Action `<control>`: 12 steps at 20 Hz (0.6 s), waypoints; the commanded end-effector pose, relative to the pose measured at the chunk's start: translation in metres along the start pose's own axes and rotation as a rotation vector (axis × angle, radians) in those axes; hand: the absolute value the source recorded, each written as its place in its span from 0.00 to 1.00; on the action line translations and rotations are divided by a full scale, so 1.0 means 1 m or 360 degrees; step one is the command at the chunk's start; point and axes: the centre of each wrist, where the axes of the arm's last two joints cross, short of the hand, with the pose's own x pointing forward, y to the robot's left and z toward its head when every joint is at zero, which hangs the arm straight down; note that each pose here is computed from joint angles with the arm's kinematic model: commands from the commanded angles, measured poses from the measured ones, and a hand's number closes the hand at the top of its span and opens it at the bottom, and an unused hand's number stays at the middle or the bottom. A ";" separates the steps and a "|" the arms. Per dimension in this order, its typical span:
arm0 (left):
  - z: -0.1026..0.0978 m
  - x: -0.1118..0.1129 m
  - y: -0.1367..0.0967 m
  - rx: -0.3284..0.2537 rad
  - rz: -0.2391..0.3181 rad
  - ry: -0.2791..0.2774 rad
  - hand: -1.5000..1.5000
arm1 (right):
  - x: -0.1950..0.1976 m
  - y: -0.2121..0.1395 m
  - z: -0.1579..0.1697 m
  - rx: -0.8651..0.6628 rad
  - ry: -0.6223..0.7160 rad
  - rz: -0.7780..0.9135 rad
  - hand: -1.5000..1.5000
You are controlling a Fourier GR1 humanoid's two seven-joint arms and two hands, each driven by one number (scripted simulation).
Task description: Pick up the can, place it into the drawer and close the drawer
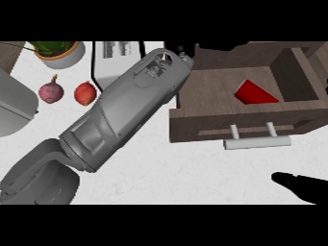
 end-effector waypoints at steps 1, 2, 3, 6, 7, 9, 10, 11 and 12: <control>-0.002 0.005 -0.001 0.0002 -0.0005 -0.0010 0.00 | -0.007 0.020 -0.006 0.0095 -0.0008 0.0273 0.00; -0.002 0.004 0.000 -0.0015 0.0005 -0.0013 0.00 | -0.001 0.024 -0.017 0.0094 0.0010 0.0327 0.00; -0.004 0.018 -0.004 -0.0003 0.0008 0.0021 0.00 | -0.015 0.031 -0.019 0.0102 -0.0016 0.0340 0.00; -0.003 0.010 -0.002 -0.0014 0.0014 0.0009 0.00 | 0.000 0.053 -0.031 0.0181 0.0005 0.0479 0.00; -0.002 0.021 -0.006 0.0000 0.0024 0.0037 0.00 | -0.006 0.077 -0.021 0.0194 -0.0002 0.0506 0.00; -0.003 0.017 0.004 -0.0024 0.0028 0.0033 0.00 | -0.033 0.070 -0.027 0.0210 0.0105 0.0592 0.00; -0.002 0.002 0.010 -0.0012 0.0011 0.0022 0.00 | -0.039 0.074 -0.015 0.0269 0.0099 0.0654 0.00; -0.004 0.017 0.007 0.0003 0.0043 0.0030 0.00 | -0.039 0.091 -0.023 0.0262 0.0105 0.0657 0.00; -0.002 0.007 0.014 0.0010 0.0022 0.0018 0.00 | -0.061 0.078 -0.015 0.0237 0.0150 0.0651 0.00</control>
